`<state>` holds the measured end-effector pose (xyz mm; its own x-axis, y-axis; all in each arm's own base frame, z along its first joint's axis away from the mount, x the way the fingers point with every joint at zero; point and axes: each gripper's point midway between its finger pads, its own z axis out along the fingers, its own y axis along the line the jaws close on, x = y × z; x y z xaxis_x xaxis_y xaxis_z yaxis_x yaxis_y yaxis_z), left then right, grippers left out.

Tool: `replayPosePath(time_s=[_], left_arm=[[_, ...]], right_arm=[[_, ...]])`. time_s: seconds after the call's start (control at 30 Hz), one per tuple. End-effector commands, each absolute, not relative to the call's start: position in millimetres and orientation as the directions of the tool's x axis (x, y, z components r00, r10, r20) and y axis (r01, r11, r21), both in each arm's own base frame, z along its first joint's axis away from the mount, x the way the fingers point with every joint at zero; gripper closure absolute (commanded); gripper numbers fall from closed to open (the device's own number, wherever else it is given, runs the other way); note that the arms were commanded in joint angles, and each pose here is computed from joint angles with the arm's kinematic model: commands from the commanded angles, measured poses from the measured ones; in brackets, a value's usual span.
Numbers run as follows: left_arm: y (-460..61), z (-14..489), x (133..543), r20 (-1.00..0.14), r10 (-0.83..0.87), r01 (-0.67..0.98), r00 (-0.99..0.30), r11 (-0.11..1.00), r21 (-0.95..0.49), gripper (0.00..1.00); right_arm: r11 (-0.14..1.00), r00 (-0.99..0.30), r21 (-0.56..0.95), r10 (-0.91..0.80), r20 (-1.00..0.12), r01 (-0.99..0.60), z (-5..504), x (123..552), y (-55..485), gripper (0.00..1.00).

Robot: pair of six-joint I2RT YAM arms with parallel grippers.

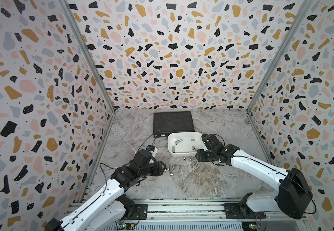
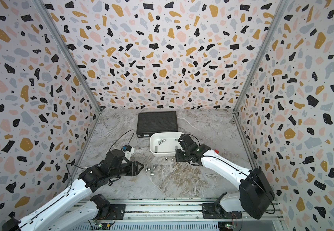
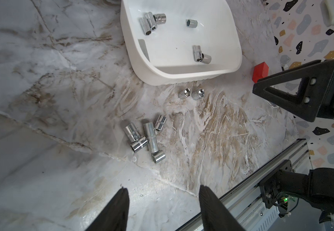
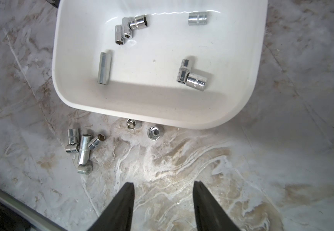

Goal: Put the socket on the desktop into the storage box
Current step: Pick up the socket head at the center of the board.

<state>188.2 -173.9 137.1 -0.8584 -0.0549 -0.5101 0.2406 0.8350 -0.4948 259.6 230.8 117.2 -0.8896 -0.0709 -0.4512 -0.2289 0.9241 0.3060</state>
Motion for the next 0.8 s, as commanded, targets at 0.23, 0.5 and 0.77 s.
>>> replayPosePath(time_s=[0.23,0.5,0.77], left_arm=[[-175,127,181,-0.52,-0.068,0.231,-0.851,0.842,-0.488,0.4],[-181,121,179,-0.52,-0.033,0.25,-0.853,0.851,-0.463,0.41],[-183,118,179,-0.525,-0.013,0.259,-0.851,0.859,-0.441,0.41]], right_arm=[[0.939,-0.902,0.289,-0.044,-0.428,-0.184,95,269,241,0.49],[0.935,-0.907,0.3,-0.049,-0.417,-0.189,85,274,252,0.49],[0.935,-0.918,0.305,-0.05,-0.393,-0.182,70,276,264,0.49]])
